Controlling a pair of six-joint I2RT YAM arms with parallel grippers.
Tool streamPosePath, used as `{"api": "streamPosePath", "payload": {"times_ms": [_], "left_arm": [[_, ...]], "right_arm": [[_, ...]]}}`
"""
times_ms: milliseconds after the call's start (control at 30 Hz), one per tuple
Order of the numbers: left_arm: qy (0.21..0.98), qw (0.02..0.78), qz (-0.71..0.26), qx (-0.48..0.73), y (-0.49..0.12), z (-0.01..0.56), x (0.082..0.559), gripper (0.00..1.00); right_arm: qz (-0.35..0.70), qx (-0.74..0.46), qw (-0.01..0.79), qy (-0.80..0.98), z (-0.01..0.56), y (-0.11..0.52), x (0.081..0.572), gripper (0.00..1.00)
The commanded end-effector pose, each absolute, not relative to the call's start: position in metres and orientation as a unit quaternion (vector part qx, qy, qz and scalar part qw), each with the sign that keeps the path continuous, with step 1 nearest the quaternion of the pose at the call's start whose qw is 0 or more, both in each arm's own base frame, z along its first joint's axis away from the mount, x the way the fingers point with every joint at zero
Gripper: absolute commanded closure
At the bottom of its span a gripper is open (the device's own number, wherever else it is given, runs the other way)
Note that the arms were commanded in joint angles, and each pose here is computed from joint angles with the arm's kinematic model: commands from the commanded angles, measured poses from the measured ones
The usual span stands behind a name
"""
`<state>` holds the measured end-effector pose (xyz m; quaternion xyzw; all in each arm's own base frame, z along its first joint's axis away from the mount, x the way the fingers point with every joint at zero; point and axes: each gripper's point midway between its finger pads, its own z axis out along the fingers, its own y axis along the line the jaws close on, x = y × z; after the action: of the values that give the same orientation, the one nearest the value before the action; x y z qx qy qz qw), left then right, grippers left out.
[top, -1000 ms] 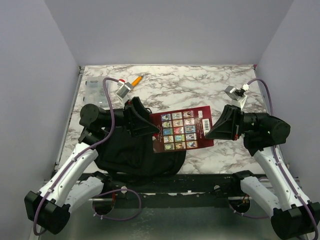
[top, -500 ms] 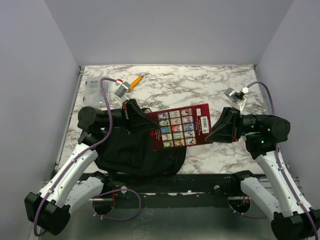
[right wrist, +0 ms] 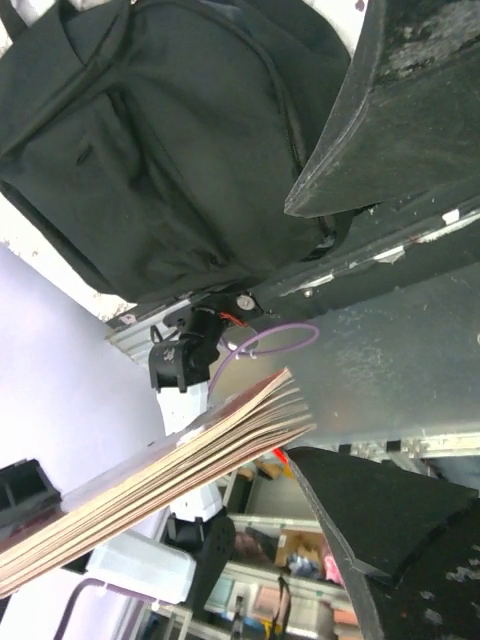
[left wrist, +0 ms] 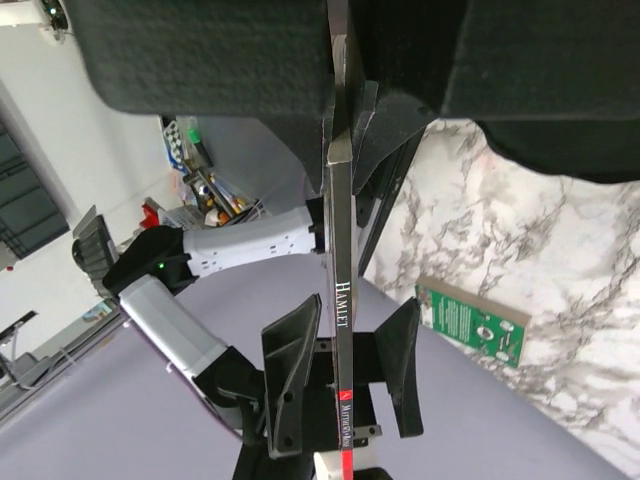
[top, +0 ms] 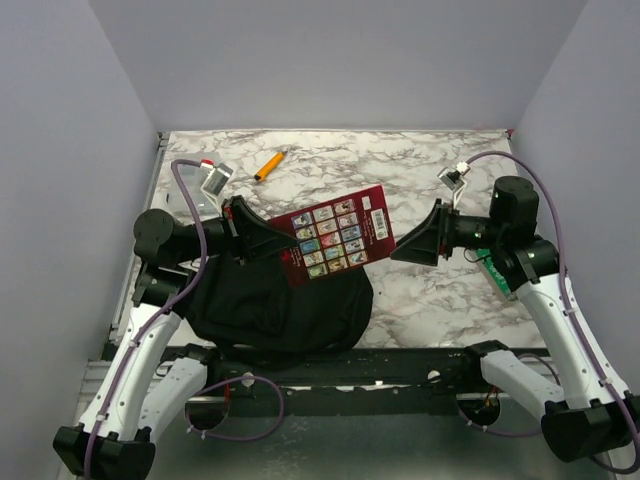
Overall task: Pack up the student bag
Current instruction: Pick up the book from the center of the board.
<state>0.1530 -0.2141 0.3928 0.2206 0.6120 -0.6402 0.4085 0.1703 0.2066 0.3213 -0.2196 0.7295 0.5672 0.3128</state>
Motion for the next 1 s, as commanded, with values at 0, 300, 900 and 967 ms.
{"api": "streamPosePath", "payload": {"times_ms": [0, 300, 900, 967], "left_arm": [[0.638, 0.400, -0.616, 0.232, -0.212, 0.375, 0.153, 1.00], [0.644, 0.351, -0.632, 0.250, -0.217, 0.361, 0.145, 1.00], [0.648, 0.340, -0.637, 0.241, -0.224, 0.359, 0.147, 1.00], [0.651, 0.332, -0.640, 0.238, -0.225, 0.358, 0.147, 1.00]], "right_arm": [[0.611, -0.208, 0.306, 0.700, 0.336, 0.213, 0.169, 0.00], [0.680, -0.191, 0.333, 0.625, 0.381, 0.224, 0.194, 0.00], [0.784, -0.200, 0.186, 0.558, 0.339, 0.262, 0.138, 0.72], [0.789, -0.190, 0.182, 0.555, 0.338, 0.261, 0.137, 0.91]]}}
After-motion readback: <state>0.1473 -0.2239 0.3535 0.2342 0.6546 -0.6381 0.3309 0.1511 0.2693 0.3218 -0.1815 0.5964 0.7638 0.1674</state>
